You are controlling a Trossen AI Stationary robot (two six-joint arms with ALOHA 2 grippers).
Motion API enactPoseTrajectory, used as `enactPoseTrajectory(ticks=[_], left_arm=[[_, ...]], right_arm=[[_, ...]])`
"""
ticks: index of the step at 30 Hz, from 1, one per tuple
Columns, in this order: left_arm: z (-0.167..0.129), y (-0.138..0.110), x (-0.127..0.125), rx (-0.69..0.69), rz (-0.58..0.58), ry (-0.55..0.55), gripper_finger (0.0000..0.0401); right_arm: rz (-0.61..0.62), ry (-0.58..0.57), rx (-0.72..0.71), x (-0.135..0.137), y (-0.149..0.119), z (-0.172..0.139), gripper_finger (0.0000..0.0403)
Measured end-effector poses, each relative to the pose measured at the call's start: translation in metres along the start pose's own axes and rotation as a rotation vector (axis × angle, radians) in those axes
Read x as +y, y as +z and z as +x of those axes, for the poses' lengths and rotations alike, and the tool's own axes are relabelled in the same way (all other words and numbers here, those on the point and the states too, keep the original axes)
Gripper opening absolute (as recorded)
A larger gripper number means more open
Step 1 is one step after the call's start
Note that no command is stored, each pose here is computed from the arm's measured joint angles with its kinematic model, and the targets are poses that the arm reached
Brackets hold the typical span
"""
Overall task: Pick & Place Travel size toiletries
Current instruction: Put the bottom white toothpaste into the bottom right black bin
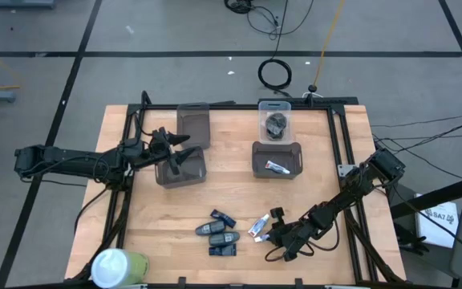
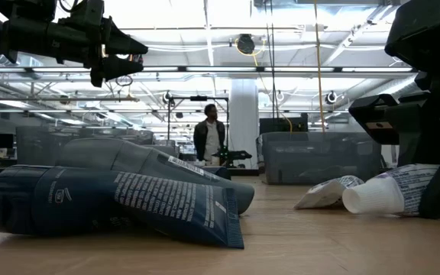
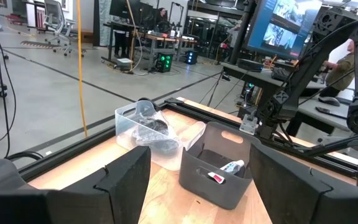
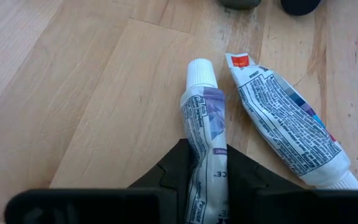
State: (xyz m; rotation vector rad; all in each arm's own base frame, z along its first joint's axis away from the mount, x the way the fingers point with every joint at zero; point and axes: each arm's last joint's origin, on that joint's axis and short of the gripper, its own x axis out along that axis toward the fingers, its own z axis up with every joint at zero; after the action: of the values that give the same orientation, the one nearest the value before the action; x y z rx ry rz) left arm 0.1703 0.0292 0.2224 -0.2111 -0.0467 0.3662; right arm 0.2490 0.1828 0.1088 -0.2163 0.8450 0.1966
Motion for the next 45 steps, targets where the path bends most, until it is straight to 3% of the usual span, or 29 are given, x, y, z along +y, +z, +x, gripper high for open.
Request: enactPoseTrajectory(ticks=[45], left_arm=[[0.0000, 0.0000, -0.0001, 0.000, 0.000, 0.000, 0.0271]], right_arm=[[0.006, 0.028, -0.006, -0.0014, 0.0030, -0.0045, 0.0057]])
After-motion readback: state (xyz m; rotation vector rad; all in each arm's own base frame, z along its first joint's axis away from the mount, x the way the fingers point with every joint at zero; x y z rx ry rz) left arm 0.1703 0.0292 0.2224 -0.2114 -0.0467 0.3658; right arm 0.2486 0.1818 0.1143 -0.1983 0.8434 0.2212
